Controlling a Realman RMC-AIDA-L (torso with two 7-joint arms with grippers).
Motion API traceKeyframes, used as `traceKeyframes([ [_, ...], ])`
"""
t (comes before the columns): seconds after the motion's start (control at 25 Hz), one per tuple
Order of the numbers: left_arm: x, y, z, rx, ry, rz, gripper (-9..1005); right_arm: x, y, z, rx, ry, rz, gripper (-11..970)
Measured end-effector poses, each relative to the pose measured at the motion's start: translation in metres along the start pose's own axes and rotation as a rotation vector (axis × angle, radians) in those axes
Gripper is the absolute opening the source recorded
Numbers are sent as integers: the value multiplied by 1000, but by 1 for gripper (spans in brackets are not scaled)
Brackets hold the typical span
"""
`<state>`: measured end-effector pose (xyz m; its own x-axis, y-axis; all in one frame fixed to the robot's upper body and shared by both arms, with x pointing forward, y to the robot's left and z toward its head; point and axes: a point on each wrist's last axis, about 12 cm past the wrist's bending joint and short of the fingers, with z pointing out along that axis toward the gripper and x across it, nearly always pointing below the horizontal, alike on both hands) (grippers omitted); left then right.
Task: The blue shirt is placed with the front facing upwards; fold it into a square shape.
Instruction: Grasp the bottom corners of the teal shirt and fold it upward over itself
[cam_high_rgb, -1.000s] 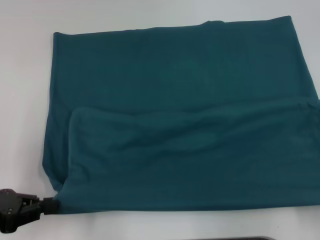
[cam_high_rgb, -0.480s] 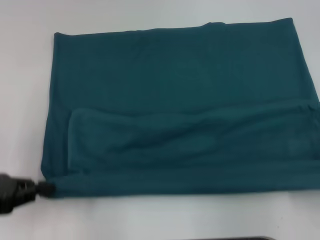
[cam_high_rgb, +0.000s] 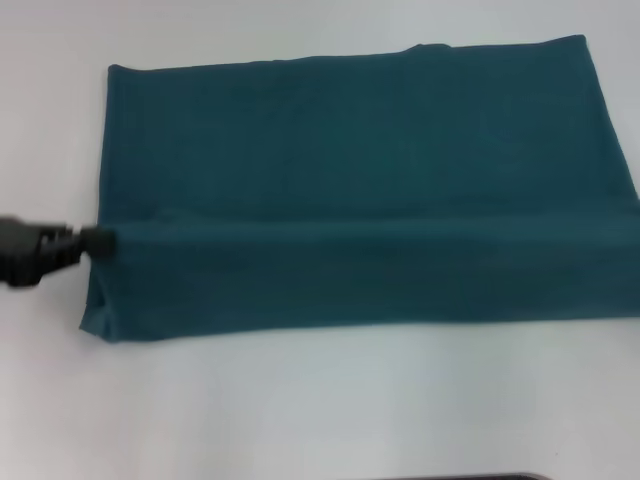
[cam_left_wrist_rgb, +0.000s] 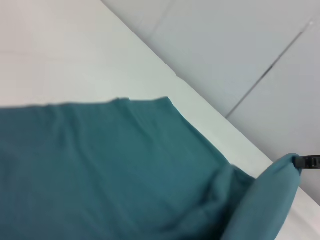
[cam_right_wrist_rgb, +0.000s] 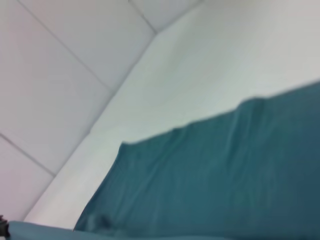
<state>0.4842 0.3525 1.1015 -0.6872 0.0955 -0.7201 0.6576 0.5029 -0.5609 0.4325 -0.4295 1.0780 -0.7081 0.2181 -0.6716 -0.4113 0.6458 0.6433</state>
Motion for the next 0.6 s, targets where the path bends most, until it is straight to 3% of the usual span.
traceKeyframes([
  [0.28,-41,17,32,-81,-35,31,21,-32,-4,40,14,-33,-28,49],
  [0.6,-69,38,62,-214,-88,9,21,-55,-7,83,83,-117,-60,49],
])
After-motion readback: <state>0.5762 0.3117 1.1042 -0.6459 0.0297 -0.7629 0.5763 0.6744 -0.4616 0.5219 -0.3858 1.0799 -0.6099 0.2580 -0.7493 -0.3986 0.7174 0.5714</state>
